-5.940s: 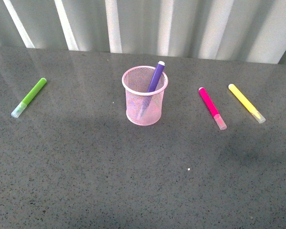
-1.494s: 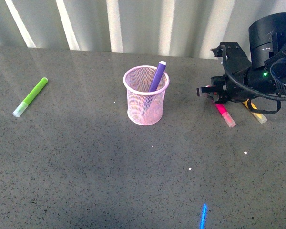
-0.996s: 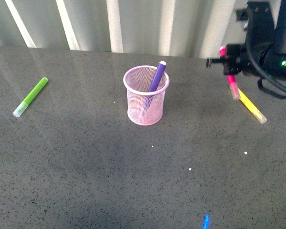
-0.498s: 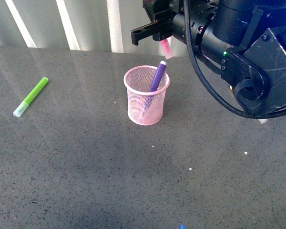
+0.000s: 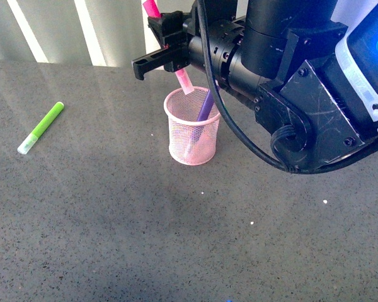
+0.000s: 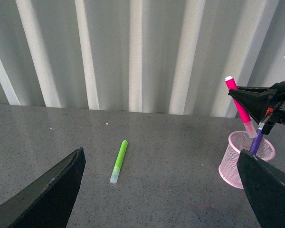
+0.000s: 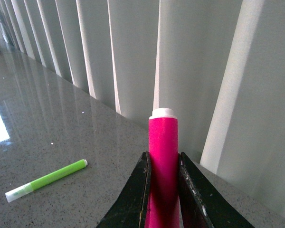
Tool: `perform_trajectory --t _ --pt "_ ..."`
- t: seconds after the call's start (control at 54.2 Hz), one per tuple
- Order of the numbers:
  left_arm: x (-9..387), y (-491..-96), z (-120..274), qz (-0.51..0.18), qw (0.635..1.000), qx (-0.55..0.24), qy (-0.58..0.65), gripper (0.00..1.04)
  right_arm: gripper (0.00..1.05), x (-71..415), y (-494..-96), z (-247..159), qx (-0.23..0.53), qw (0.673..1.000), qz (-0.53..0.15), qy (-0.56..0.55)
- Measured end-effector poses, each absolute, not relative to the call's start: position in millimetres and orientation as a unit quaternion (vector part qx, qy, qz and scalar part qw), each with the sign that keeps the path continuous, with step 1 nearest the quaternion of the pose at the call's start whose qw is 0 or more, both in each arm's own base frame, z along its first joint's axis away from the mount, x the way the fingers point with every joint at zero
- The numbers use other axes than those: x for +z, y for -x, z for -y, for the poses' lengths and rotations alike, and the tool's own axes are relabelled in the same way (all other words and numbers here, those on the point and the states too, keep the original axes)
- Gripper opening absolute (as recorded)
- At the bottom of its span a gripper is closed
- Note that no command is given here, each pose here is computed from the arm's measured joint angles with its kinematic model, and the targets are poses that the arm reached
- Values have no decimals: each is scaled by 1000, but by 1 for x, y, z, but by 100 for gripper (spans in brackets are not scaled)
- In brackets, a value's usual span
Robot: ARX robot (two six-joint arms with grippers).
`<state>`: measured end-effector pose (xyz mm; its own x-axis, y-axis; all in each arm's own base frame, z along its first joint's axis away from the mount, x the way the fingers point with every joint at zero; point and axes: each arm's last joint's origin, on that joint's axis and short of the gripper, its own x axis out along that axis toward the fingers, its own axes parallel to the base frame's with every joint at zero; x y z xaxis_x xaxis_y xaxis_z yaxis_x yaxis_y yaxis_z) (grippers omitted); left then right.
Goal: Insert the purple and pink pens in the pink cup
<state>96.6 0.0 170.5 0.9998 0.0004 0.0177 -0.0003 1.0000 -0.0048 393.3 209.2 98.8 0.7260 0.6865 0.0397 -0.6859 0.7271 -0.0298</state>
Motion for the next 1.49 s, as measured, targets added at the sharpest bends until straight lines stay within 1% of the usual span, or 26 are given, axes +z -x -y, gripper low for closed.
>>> perform_trajectory --t 0.184,0.517,0.535,0.572,0.664,0.793,0.904,0.941,0.996,1.051,1.125,1.181,1.273,1.365,1.457,1.494 --pt "170 -97 0 9 1000 0 2 98 12 95 -393 -200 363 932 20 0" --pt "170 -97 0 9 1000 0 2 98 12 86 -392 -198 361 932 8 -2" --pt "170 -97 0 9 1000 0 2 98 14 86 -392 -198 361 932 8 -1" --pt "170 -97 0 9 1000 0 2 98 21 86 -392 -198 361 932 8 -2" --pt "170 -97 0 9 1000 0 2 98 44 85 -392 -198 361 933 8 -2" --pt "170 -97 0 9 1000 0 2 98 71 85 -392 -196 356 934 8 -2" --pt "170 -97 0 9 1000 0 2 98 87 84 -392 -194 349 937 8 -3" --pt "170 -97 0 9 1000 0 2 98 94 84 -391 -192 344 939 7 -4" --pt "170 -97 0 9 1000 0 2 98 100 86 -389 -188 335 942 6 -7" --pt "170 -97 0 9 1000 0 2 98 97 100 -386 -179 305 952 13 -7" --pt "170 -97 0 9 1000 0 2 98 98 118 -384 -168 267 963 24 -5" --pt "170 -97 0 9 1000 0 2 98 98 138 -379 -155 223 974 40 -9" --pt "170 -97 0 9 1000 0 2 98 98 170 -363 -125 163 985 59 -20" --pt "170 -97 0 9 1000 0 2 98 98 202 -322 -82 119 989 84 -14" --pt "170 -97 0 9 1000 0 2 98 98 218 -266 -38 84 993 78 4" --pt "170 -97 0 9 1000 0 2 98 98 220 -253 -29 84 993 77 6"
